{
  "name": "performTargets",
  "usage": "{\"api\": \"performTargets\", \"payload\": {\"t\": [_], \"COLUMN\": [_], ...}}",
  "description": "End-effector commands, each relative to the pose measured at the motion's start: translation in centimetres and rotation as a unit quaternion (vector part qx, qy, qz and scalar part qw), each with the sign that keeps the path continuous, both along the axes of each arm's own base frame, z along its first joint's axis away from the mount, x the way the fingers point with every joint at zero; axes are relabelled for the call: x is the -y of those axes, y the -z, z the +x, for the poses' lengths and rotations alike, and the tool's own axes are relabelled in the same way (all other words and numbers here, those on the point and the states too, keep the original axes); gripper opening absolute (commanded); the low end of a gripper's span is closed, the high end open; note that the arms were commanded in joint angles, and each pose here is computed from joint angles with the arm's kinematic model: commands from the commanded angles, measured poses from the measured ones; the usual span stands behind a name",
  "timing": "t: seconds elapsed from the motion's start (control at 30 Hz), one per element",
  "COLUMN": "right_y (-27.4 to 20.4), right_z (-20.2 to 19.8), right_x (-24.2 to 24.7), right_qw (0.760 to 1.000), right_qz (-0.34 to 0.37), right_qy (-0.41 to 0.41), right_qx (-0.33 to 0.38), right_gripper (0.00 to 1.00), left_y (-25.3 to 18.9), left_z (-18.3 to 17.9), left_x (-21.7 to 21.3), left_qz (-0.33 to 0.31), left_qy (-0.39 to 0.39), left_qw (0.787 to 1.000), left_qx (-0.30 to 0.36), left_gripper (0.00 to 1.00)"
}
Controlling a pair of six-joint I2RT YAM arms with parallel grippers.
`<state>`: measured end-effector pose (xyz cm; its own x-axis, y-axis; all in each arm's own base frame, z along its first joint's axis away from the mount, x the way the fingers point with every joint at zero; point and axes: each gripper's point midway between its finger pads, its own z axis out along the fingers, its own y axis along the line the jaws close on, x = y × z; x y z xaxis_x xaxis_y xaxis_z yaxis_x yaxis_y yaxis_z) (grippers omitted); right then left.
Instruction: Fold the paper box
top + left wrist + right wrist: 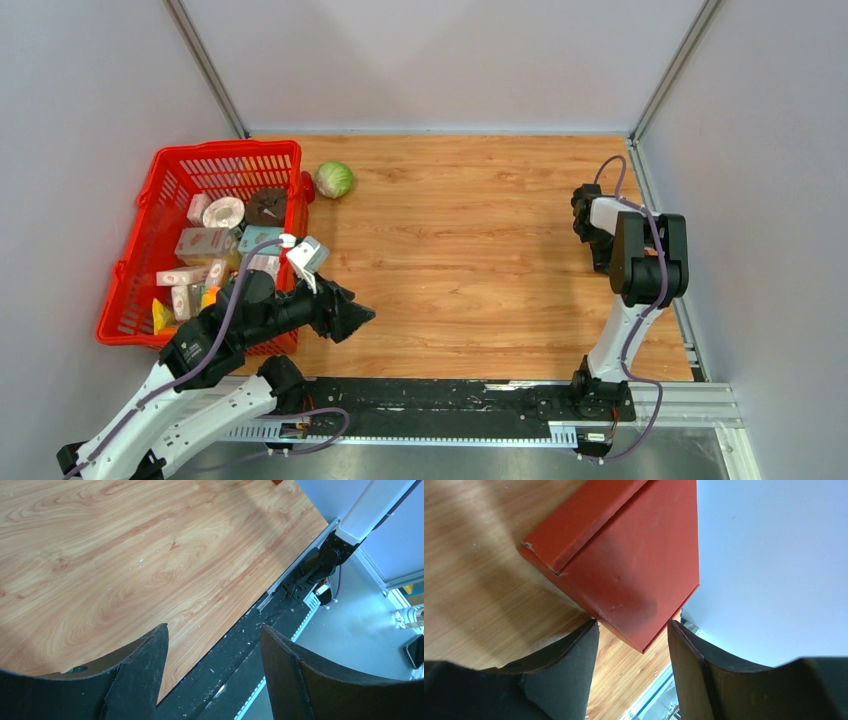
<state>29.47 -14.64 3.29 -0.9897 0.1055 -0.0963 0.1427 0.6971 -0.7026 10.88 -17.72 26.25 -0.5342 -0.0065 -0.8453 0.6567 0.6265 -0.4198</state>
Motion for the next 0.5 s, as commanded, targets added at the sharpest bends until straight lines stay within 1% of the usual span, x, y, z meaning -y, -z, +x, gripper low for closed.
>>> {"api": "performTargets", "payload": {"t": [0.0, 0.17, 0.23, 0.33, 0.37, 0.47], "right_y": [2.1, 2.6, 2.5, 2.0, 1.9, 2.1], "right_z": [0.9, 1.1, 1.5, 2.6, 2.9, 3.4], "right_x": [0.6, 0.4, -0.2, -0.8, -0.8, -0.7], "right_qw": [0.999, 0.999, 0.999, 0.997, 0.997, 0.998], "right_qz": [0.018, 0.030, 0.035, 0.046, 0.047, 0.047], "right_qy": [0.020, 0.023, 0.019, 0.009, 0.007, 0.003], "right_qx": [0.022, 0.028, 0.034, 0.056, 0.058, 0.051], "right_gripper": [0.59, 0.58, 0.62, 0.64, 0.64, 0.64], "left_y": [-1.2, -1.8, -1.8, -1.6, -1.9, -1.7], "left_z": [-0.4, -0.5, -0.4, -0.4, -0.6, -0.9], "left_x": [0.2, 1.0, 1.1, 1.1, 1.0, 0.8], "left_qz": [-0.004, 0.002, 0.002, -0.007, -0.019, -0.023], "left_qy": [0.017, 0.037, 0.034, 0.027, 0.025, 0.027], "left_qw": [1.000, 0.999, 0.999, 1.000, 0.999, 0.999], "left_qx": [0.008, -0.003, -0.005, -0.011, -0.009, -0.011], "left_gripper": [0.75, 0.75, 0.75, 0.75, 0.75, 0.75]}}
